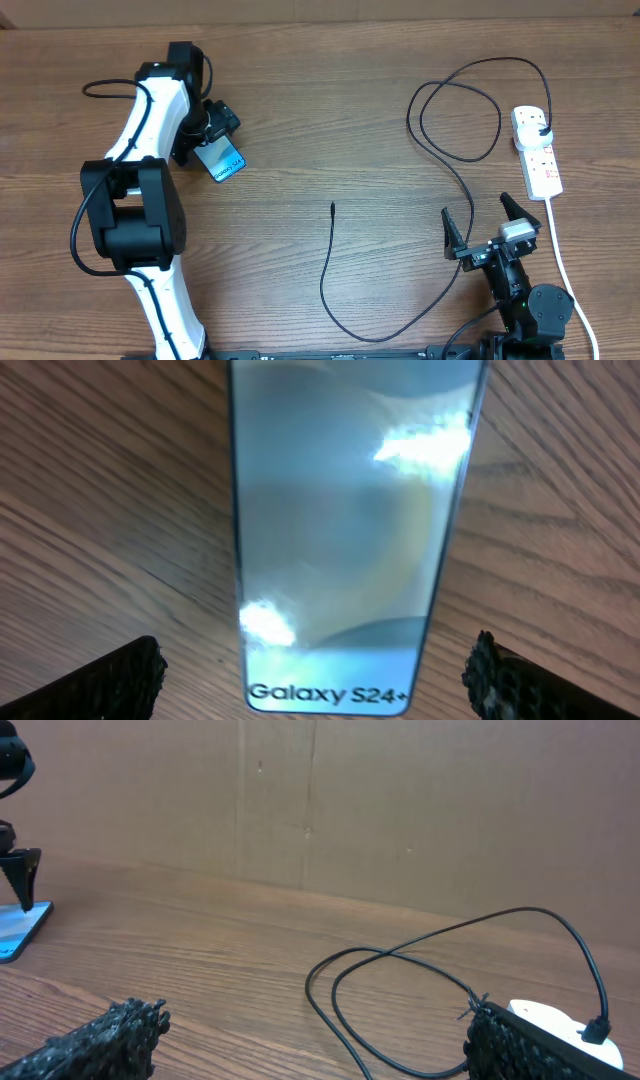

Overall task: Plug charger to phone and switch on socket
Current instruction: 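Lower the left gripper onto the phone and close on its sides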

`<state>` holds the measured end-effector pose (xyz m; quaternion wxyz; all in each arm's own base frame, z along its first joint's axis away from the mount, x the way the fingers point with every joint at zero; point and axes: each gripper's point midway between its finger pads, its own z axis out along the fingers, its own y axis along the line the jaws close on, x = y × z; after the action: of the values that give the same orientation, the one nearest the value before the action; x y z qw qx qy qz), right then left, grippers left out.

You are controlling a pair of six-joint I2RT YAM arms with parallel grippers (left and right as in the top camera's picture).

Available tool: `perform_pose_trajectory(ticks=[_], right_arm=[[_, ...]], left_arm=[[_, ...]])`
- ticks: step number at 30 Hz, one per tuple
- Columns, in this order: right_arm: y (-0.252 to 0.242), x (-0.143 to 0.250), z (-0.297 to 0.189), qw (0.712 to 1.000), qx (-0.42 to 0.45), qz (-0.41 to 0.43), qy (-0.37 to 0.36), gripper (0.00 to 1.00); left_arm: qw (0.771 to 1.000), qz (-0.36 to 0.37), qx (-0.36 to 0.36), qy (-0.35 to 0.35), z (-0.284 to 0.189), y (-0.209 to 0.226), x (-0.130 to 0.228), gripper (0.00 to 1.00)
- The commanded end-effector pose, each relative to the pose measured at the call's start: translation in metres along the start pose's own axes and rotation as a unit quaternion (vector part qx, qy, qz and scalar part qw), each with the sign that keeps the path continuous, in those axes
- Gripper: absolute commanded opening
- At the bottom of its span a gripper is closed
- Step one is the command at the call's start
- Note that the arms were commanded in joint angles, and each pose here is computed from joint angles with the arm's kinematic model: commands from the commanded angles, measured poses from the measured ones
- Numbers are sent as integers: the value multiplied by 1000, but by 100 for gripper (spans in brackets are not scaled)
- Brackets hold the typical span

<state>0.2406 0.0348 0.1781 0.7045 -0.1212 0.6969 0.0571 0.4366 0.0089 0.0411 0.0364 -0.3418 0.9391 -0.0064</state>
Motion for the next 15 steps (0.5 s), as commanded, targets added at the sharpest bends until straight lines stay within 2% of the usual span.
perform_pose_trajectory(ticks=[1, 5, 15], right_arm=[[2, 1, 0, 1000, -5, -3, -3, 100], [2, 1, 0, 1000, -5, -3, -3, 100], [2, 1, 0, 1000, -5, -3, -3, 100]], left_arm=[[1000, 7, 13, -7, -3, -3, -10, 100], [999, 3, 44, -5, -4, -15, -12, 100], [998, -21, 54, -4, -4, -16, -15, 100]])
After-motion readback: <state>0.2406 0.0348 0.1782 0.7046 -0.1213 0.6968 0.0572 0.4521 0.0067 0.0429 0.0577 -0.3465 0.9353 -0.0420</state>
